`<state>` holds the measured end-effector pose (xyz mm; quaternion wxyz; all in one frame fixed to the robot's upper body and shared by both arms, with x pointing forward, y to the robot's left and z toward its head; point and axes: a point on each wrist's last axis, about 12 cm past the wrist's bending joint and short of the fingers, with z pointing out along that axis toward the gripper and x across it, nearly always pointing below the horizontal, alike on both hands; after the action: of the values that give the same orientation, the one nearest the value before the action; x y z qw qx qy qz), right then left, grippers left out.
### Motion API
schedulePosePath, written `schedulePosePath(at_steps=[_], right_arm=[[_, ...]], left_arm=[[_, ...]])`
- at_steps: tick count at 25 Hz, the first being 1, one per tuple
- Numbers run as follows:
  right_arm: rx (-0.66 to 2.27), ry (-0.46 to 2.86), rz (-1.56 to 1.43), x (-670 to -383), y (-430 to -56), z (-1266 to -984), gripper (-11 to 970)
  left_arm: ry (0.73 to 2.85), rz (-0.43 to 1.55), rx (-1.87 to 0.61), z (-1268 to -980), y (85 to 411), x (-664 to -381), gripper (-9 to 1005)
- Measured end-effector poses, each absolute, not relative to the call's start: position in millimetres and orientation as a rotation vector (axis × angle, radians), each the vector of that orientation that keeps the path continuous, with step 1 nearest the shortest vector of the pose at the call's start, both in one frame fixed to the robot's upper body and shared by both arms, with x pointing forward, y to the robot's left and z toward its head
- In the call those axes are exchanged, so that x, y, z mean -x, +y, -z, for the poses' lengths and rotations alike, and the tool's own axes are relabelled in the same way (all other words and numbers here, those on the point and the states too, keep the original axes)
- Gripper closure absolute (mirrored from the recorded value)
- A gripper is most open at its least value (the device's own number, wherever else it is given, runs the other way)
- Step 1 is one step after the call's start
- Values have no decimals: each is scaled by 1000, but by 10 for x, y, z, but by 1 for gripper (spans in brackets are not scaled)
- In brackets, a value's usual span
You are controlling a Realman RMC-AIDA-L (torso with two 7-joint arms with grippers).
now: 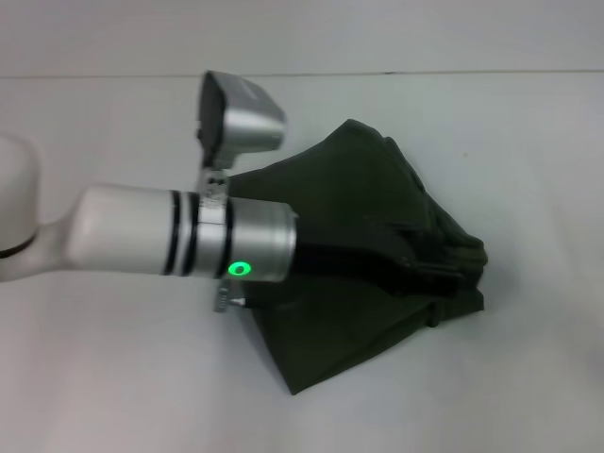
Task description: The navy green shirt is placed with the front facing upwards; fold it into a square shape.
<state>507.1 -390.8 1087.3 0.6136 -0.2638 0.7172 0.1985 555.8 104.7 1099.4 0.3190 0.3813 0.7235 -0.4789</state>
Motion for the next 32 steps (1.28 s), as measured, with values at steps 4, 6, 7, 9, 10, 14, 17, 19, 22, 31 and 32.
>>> schedulePosePath(at_steps=[4, 6, 7, 9, 10, 14, 17, 19, 22, 31, 32], right_arm=[[644, 1683, -479, -5125, -3844, -10941, 951], [670, 1703, -482, -5154, -3801, -11000, 951], [681, 1716, -482, -5166, -3782, -11033, 951], [706, 1743, -484, -5188, -3729, -11098, 951], [716, 1758, -486, -5198, -3697, -11135, 950], [768, 1817, -539, -5224, -3591, -11309, 937], [791, 1869, -619, -5270, -3514, -11472, 898], [790, 1927, -655, -5318, -3474, -11556, 859], [771, 2079, -727, -5430, -3373, -11687, 781], [894, 2609, -582, -5824, -2780, -12002, 442], [933, 2681, -495, -5882, -2637, -12052, 411]], left_arm=[[1810, 1213, -926, -11068, 1395, -5532, 294], [1722, 1139, -869, -11085, 1686, -5481, 206], [1693, 1116, -850, -11079, 1796, -5453, 162], [1639, 1090, -814, -11036, 2023, -5393, 134], [1618, 1079, -790, -10999, 2144, -5361, 120], [1540, 1041, -762, -10839, 2509, -5173, 64], [1509, 1008, -765, -10783, 2696, -5030, 53], [1521, 997, -764, -10757, 2791, -4956, 57], [1551, 980, -756, -10721, 2893, -4878, 60], [1621, 950, -806, -10656, 2979, -4771, 60], [1630, 950, -814, -10644, 2979, -4761, 60]])
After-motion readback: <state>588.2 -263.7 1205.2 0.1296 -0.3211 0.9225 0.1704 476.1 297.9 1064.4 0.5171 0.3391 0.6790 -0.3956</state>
